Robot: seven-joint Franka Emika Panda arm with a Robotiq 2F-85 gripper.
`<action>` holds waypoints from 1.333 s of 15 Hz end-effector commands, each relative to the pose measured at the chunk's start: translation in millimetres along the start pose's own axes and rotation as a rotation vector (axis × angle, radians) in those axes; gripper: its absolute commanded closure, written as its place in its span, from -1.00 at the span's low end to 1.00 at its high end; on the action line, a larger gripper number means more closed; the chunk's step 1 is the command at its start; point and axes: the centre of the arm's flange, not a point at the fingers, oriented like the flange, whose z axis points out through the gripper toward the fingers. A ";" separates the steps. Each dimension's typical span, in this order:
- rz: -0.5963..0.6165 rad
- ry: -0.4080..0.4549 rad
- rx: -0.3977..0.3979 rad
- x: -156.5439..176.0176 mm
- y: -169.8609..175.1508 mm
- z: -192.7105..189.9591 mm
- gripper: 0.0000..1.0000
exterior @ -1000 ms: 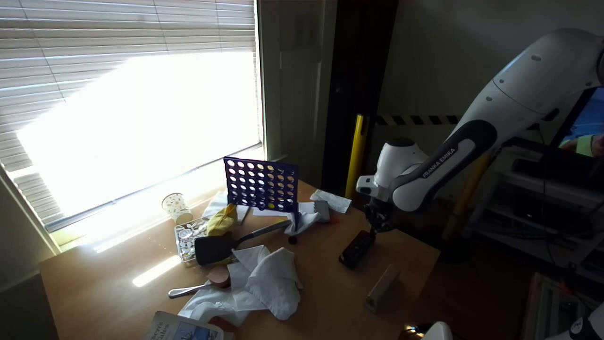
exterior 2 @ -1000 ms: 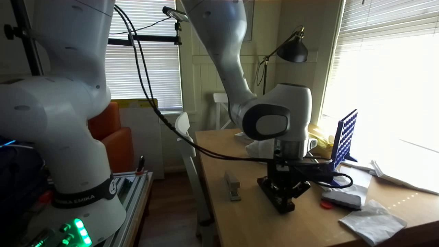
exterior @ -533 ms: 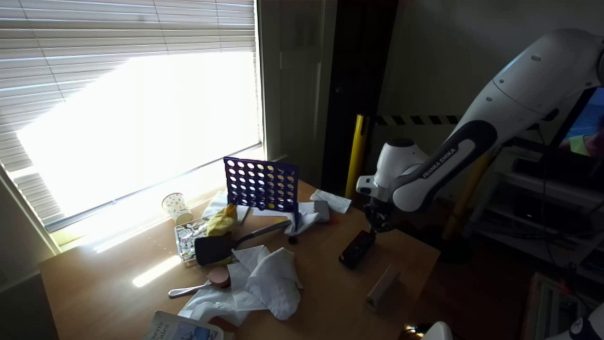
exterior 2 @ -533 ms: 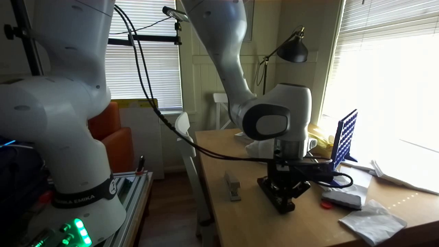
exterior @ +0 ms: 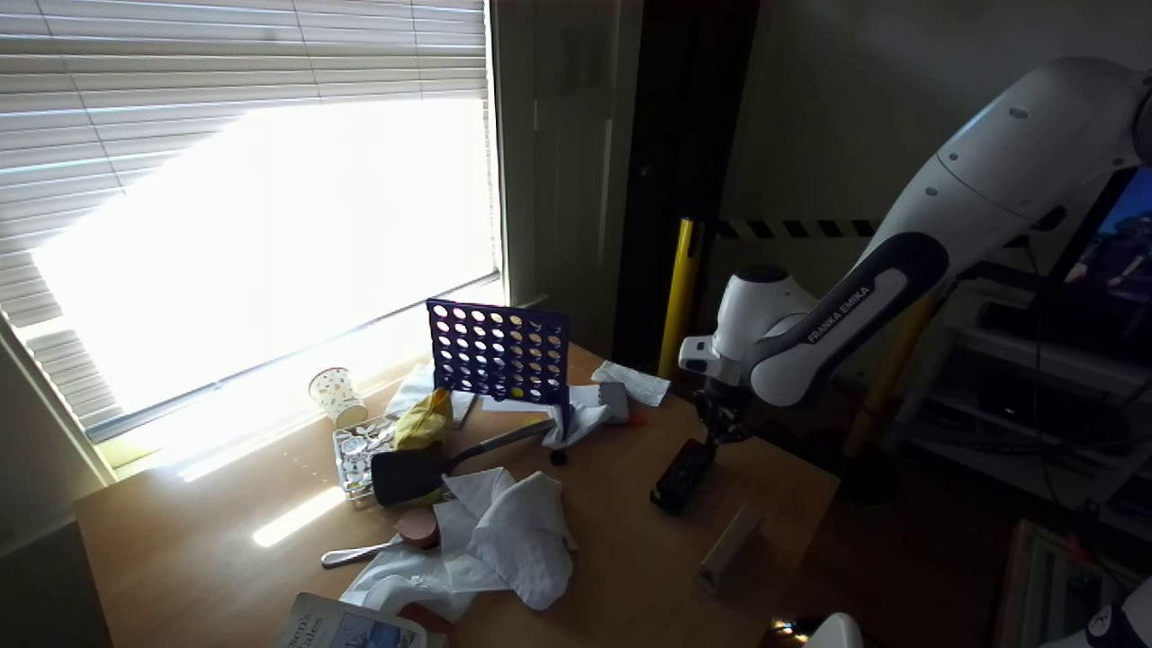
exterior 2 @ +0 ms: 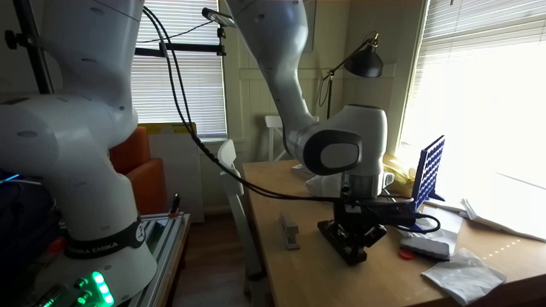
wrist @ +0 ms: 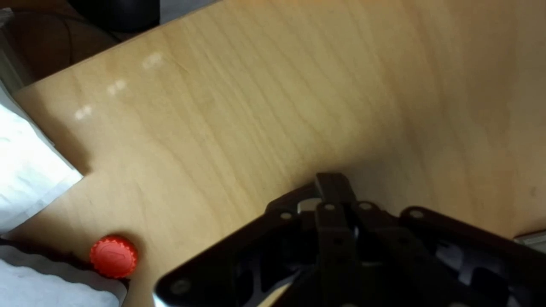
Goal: Press the button on the remote
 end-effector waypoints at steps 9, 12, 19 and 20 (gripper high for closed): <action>-0.054 -0.052 0.003 12.5 6.5 23.4 1.00; -0.057 -0.048 -0.009 11.4 6.9 16.3 1.00; -0.018 0.036 -0.030 1.8 0.0 -31.8 1.00; -0.009 0.049 -0.034 1.2 -0.3 -37.7 1.00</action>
